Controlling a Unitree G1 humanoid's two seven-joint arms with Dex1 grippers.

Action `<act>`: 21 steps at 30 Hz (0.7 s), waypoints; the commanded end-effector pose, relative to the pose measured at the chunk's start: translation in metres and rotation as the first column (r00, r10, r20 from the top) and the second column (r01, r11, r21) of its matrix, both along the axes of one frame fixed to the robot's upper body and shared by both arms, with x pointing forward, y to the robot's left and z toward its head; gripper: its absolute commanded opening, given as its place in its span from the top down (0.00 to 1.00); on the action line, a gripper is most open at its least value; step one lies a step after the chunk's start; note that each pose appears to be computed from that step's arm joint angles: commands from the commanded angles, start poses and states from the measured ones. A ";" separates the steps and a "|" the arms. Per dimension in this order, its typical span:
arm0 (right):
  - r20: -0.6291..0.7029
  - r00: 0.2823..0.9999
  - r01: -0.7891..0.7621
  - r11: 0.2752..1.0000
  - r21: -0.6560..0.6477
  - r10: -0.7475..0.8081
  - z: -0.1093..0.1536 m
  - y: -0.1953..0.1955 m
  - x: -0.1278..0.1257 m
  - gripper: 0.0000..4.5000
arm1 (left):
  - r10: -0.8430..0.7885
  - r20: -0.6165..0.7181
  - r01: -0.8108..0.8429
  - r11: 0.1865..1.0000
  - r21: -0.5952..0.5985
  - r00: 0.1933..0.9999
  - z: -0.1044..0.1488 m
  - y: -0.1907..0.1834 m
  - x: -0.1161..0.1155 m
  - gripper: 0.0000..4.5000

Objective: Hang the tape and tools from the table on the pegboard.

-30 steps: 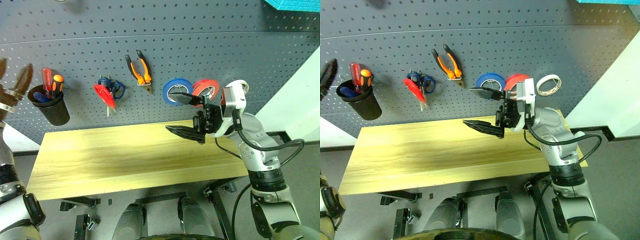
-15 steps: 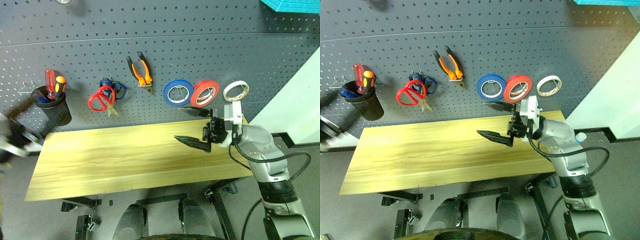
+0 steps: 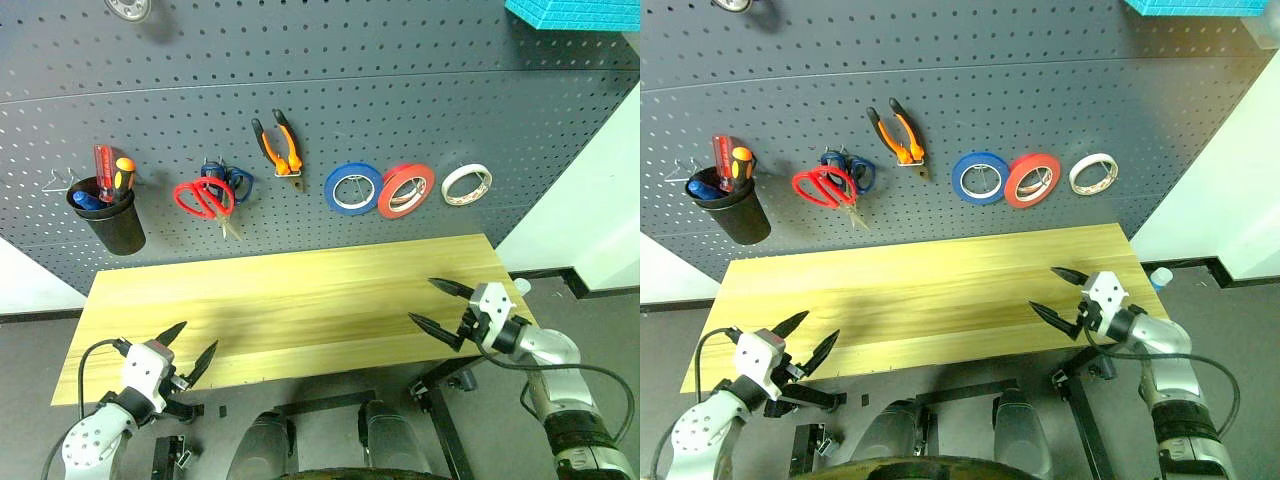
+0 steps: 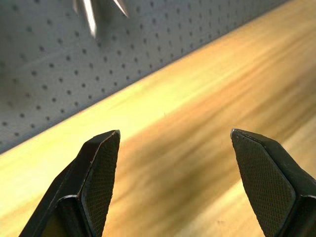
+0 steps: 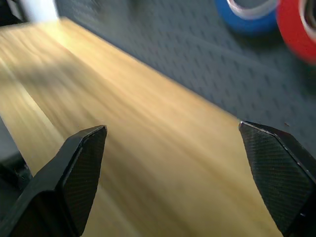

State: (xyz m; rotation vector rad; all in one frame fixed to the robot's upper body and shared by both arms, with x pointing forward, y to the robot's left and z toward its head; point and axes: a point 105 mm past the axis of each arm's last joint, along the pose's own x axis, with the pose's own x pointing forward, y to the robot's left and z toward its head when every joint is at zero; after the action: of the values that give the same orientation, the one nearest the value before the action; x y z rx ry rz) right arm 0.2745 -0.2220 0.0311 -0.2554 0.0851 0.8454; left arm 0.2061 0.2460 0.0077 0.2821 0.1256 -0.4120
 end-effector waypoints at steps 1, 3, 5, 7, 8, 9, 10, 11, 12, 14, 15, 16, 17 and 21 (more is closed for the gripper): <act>0.053 0.998 0.044 0.999 -0.030 -0.042 0.003 -0.016 -0.001 0.00 | -0.007 0.041 0.007 1.000 0.016 0.999 -0.001 -0.004 -0.001 0.17; 0.054 0.997 0.053 0.998 -0.029 -0.051 0.001 -0.017 -0.001 0.00 | -0.005 0.049 0.004 1.000 0.010 0.999 -0.003 -0.005 0.001 0.17; 0.046 0.997 0.067 0.997 -0.031 -0.065 -0.004 -0.019 0.000 0.00 | -0.007 0.057 0.006 1.000 0.005 0.998 -0.003 -0.007 0.003 0.17; 0.035 0.996 0.079 0.996 -0.035 -0.077 -0.009 -0.022 0.000 0.00 | -0.002 0.066 0.002 1.000 0.004 0.998 -0.003 -0.008 0.005 0.17; 0.031 0.996 0.086 0.996 -0.035 -0.085 -0.012 -0.024 0.001 0.00 | -0.005 0.069 0.004 1.000 0.002 0.998 -0.003 -0.009 0.005 0.17; 0.027 0.996 0.092 0.995 -0.035 -0.091 -0.014 -0.025 0.001 0.00 | -0.009 0.071 0.008 1.000 0.001 0.997 -0.003 -0.011 0.006 0.17; 0.022 0.995 0.095 0.995 -0.036 -0.094 -0.015 -0.026 0.001 0.00 | -0.012 0.072 0.012 1.000 0.001 0.997 -0.003 -0.012 0.006 0.17; 0.017 0.995 0.098 0.994 -0.041 -0.097 -0.018 -0.027 0.001 0.00 | -0.013 0.073 0.013 1.000 0.001 0.997 -0.004 -0.013 0.006 0.17; 0.016 0.995 0.099 0.994 -0.044 -0.099 -0.019 -0.027 0.001 0.00 | -0.013 0.073 0.013 1.000 0.001 0.997 -0.004 -0.013 0.006 0.17; 0.013 0.995 0.104 0.994 -0.045 -0.103 -0.021 -0.027 0.002 0.00 | -0.014 0.071 0.014 1.000 0.001 0.997 -0.005 -0.015 0.006 0.17; 0.013 0.994 0.104 0.994 -0.045 -0.104 -0.021 -0.027 0.003 0.00 | -0.015 0.070 0.015 1.000 0.002 0.997 -0.006 -0.015 0.006 0.17; 0.013 0.994 0.105 0.994 -0.044 -0.104 -0.021 -0.027 0.003 0.00 | -0.015 0.070 0.015 1.000 0.002 0.997 -0.006 -0.016 0.006 0.17; 0.014 0.995 0.104 0.994 -0.043 -0.103 -0.021 -0.027 0.004 0.00 | -0.016 0.071 0.016 1.000 0.000 0.997 -0.005 -0.018 0.006 0.17; 0.016 0.995 0.095 0.995 -0.039 -0.095 -0.021 -0.022 0.006 0.00 | -0.017 0.078 0.017 1.000 -0.003 0.997 0.000 -0.024 0.010 0.17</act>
State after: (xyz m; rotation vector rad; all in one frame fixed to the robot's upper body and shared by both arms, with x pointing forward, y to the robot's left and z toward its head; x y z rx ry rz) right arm 0.2745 -0.2471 0.0020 -0.2757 0.1430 0.7487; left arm 0.2116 0.2289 -0.0030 0.2813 0.0849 -0.4066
